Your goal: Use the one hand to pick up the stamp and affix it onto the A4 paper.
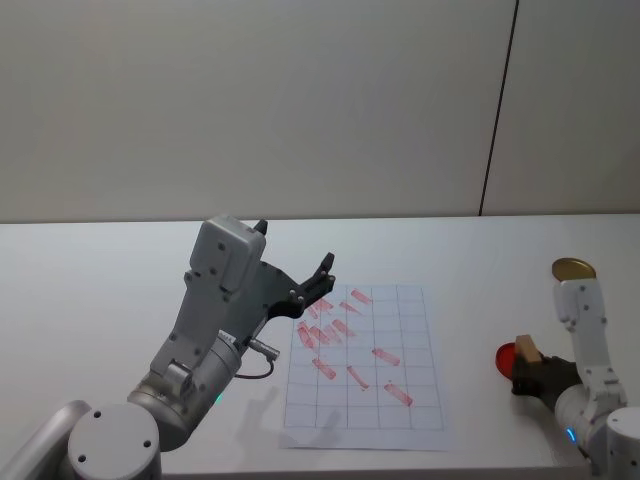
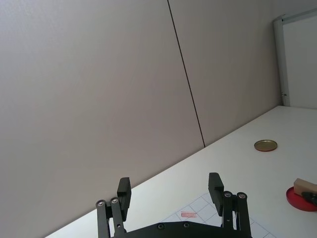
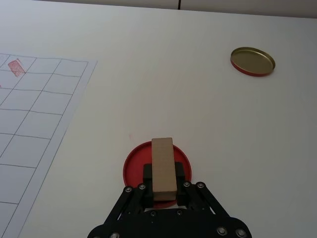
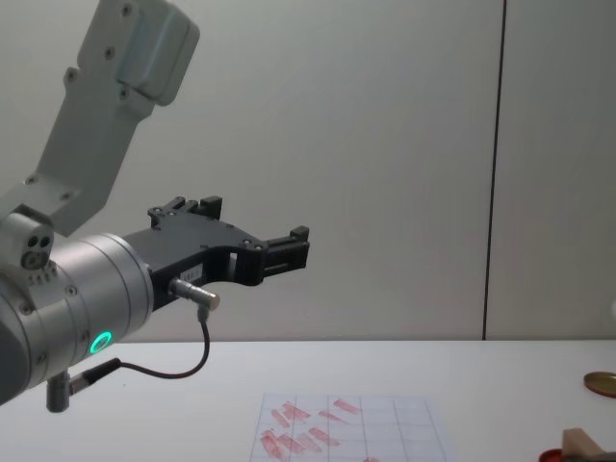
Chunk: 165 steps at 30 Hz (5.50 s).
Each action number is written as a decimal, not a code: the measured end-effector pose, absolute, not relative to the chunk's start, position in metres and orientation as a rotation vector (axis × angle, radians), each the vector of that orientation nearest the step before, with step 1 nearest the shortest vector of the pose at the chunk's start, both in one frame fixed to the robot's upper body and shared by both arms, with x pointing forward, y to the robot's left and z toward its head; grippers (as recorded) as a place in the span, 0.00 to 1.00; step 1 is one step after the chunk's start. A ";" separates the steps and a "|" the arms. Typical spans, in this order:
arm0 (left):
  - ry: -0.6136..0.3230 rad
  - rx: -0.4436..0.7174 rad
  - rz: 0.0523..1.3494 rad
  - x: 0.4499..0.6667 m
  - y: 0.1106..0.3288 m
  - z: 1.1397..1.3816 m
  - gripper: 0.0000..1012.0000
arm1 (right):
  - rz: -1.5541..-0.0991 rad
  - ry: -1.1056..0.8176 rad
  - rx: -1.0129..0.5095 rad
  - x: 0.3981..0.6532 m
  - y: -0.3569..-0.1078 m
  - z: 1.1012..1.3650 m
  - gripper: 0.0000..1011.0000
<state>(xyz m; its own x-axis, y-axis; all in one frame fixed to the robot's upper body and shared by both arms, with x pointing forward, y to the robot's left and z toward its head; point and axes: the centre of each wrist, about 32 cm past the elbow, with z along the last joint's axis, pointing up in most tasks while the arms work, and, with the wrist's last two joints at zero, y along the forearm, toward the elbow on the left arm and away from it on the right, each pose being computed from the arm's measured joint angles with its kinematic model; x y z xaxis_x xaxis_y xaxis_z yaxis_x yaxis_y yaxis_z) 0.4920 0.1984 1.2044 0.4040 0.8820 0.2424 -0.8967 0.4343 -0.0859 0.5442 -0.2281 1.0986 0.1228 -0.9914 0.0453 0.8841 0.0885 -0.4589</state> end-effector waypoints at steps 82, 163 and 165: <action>-0.268 0.061 1.124 0.492 0.198 1.204 0.98 | -1.047 0.240 -0.481 0.548 -0.129 1.114 0.22; -0.268 0.061 1.124 0.492 0.198 1.204 0.98 | -1.163 0.122 -0.158 0.556 -0.132 1.190 0.22; -0.268 0.061 1.124 0.492 0.198 1.204 0.98 | -1.183 0.122 -0.162 0.555 -0.136 1.191 0.22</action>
